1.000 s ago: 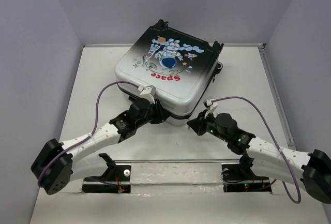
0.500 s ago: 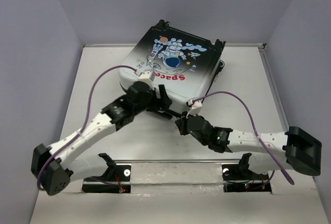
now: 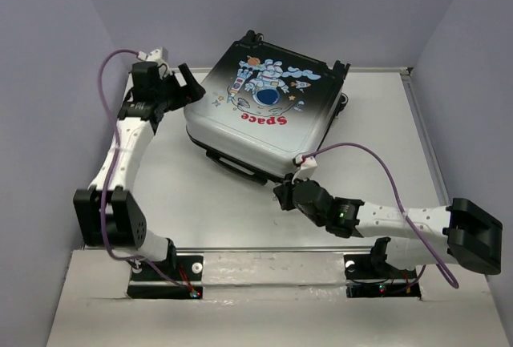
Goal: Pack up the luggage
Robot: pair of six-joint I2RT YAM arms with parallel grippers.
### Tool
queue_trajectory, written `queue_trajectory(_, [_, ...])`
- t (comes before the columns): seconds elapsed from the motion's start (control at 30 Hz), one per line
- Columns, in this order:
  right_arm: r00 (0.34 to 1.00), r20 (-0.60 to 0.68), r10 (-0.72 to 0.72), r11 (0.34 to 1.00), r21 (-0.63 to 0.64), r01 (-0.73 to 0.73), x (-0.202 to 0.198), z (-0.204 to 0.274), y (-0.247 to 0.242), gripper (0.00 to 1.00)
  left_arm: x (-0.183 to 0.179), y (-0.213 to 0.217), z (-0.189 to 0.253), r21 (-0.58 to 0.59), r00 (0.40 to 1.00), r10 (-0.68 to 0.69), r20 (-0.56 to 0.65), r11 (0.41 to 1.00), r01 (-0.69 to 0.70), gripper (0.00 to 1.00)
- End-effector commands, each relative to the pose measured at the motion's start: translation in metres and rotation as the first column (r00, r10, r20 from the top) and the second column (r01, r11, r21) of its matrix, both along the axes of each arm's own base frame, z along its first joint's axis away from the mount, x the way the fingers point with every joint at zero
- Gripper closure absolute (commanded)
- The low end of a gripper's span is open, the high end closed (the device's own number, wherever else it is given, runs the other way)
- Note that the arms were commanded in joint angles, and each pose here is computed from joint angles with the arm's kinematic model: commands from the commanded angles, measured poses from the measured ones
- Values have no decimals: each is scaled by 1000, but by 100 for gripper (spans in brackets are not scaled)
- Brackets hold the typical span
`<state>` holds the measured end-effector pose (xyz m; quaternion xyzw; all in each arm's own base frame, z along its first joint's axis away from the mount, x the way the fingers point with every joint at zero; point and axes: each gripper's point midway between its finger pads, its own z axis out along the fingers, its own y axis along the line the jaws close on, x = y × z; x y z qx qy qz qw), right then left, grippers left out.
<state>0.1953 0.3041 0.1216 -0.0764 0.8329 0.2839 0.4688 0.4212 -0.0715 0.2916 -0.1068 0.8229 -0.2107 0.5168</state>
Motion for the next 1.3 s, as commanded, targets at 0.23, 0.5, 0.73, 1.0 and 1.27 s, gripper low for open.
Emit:
queue_trajectory(0.23, [989, 65, 130, 991, -24, -129, 5, 36, 60, 93, 1, -73, -96, -145, 928, -293, -230, 953, 266, 5])
queue_trajectory(0.5, [947, 168, 274, 962, -27, -273, 33, 70, 168, 93, -85, -117, -104, -236, 858, -479, -186, 869, 434, 6])
queue_trajectory(0.73, [882, 276, 382, 908, 67, -414, 24, 95, 228, 93, -127, -86, -75, -196, 892, -433, -132, 893, 404, 1])
queue_trajectory(1.0, [768, 281, 575, 784, 79, -616, -13, 101, 266, 93, -160, -62, -89, -154, 900, -409, -152, 909, 387, 1])
queue_trajectory(1.27, [737, 250, 628, 755, 32, -655, -55, 103, 239, 53, -148, -41, -106, -102, 935, -306, -181, 951, 292, 1])
